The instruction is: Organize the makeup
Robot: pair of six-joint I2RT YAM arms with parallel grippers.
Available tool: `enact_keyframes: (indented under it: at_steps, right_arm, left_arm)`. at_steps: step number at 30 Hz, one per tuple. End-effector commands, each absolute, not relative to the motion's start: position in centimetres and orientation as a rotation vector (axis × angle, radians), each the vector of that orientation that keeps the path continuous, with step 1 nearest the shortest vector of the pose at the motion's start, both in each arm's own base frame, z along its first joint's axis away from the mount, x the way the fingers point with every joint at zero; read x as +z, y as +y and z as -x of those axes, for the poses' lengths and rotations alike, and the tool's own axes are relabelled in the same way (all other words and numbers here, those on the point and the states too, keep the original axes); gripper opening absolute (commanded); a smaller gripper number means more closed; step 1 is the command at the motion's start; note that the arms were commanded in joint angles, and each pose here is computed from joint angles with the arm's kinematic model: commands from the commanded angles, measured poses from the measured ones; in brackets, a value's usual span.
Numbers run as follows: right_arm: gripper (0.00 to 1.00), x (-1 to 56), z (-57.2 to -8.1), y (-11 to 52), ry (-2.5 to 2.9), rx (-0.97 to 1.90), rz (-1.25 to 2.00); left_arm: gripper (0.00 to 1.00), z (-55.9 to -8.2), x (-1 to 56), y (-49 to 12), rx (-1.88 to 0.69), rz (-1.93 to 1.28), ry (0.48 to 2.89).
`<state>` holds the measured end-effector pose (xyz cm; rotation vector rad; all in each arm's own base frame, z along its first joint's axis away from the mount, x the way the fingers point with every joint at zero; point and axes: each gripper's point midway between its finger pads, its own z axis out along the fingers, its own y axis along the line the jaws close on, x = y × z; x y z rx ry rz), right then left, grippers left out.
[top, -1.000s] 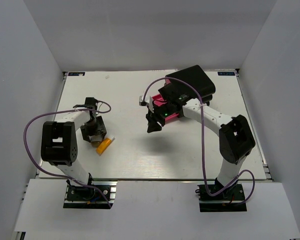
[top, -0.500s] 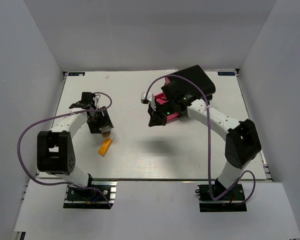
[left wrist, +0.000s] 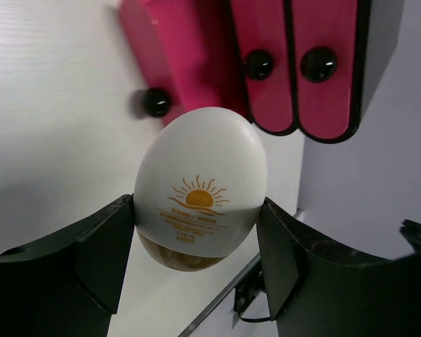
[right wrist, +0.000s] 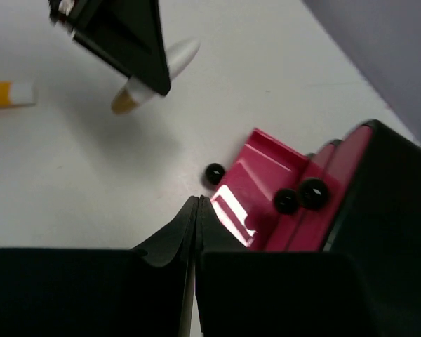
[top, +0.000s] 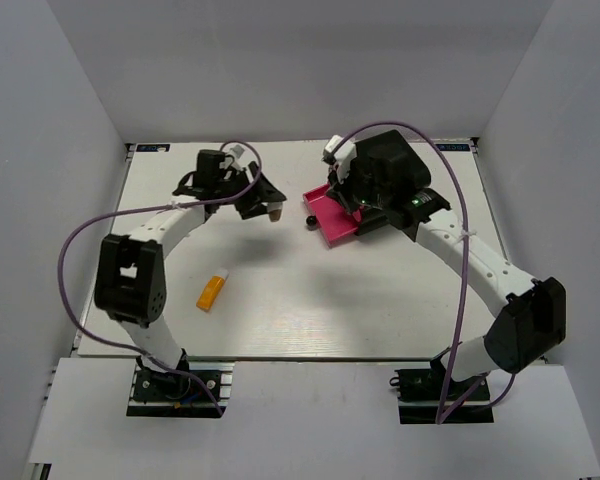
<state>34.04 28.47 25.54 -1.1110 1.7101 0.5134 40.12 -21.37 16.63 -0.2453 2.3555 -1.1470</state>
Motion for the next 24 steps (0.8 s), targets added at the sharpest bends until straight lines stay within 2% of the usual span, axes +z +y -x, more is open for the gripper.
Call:
enact_keyframes:
  at_steps: [1, 5, 11, 24]
  right_arm:
    - [0.0, 29.6, -37.3, 25.8, 1.657, 0.366, 0.896]
    - [0.0, 30.5, -37.8, 24.1, 1.648, 0.327, 0.846]
    - [0.0, 30.1, -38.0, 22.4, 1.67, 0.316, 0.817]
    - [0.0, 28.7, -37.9, 21.8, 1.695, 0.35, 0.819]
  left_arm:
    - [0.04, -41.1, 19.8, -27.3, -1.339, 0.147, 2.263]
    - [0.03, -43.1, 19.8, -31.4, -1.333, 0.14, 2.259]
    - [0.03, -44.7, 16.0, -34.2, -1.227, 0.251, 2.352]
    - [0.11, -45.4, 13.4, -36.7, -1.214, 0.318, 2.394]
